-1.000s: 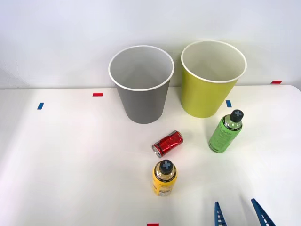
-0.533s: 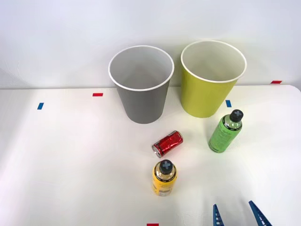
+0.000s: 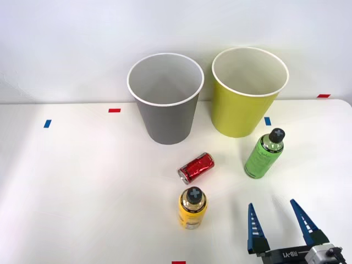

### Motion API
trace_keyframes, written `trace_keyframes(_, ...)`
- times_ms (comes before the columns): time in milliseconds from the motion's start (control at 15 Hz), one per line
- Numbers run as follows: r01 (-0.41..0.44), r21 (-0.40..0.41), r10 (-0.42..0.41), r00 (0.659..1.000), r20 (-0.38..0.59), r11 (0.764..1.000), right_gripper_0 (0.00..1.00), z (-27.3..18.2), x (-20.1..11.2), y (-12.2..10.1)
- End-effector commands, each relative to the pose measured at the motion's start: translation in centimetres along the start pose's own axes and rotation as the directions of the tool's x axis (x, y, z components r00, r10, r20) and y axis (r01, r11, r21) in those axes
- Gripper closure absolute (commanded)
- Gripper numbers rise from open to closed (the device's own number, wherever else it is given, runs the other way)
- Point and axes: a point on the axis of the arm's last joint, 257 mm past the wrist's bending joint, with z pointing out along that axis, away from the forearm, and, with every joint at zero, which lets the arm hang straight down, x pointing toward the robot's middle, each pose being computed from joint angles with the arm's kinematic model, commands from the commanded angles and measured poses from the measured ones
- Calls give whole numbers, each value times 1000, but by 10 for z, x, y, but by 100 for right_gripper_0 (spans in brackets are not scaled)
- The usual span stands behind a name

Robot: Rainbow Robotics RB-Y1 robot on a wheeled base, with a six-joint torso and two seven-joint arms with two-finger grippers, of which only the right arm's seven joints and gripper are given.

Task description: Put cans in the gray bin, plastic bottles in the light green bin

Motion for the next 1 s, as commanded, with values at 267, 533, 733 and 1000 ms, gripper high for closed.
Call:
trace_keyframes(267,55,109,-61,997,52,993,0,52,-17,-26)
trace_keyframes(533,81,128,-83,996,14,988,0,81,-13,-30)
trace_keyframes(733,58,144,-60,998,6,988,0,101,-14,-30)
trace_keyframes(1000,84,154,-85,996,-2,984,0,133,-23,-34)
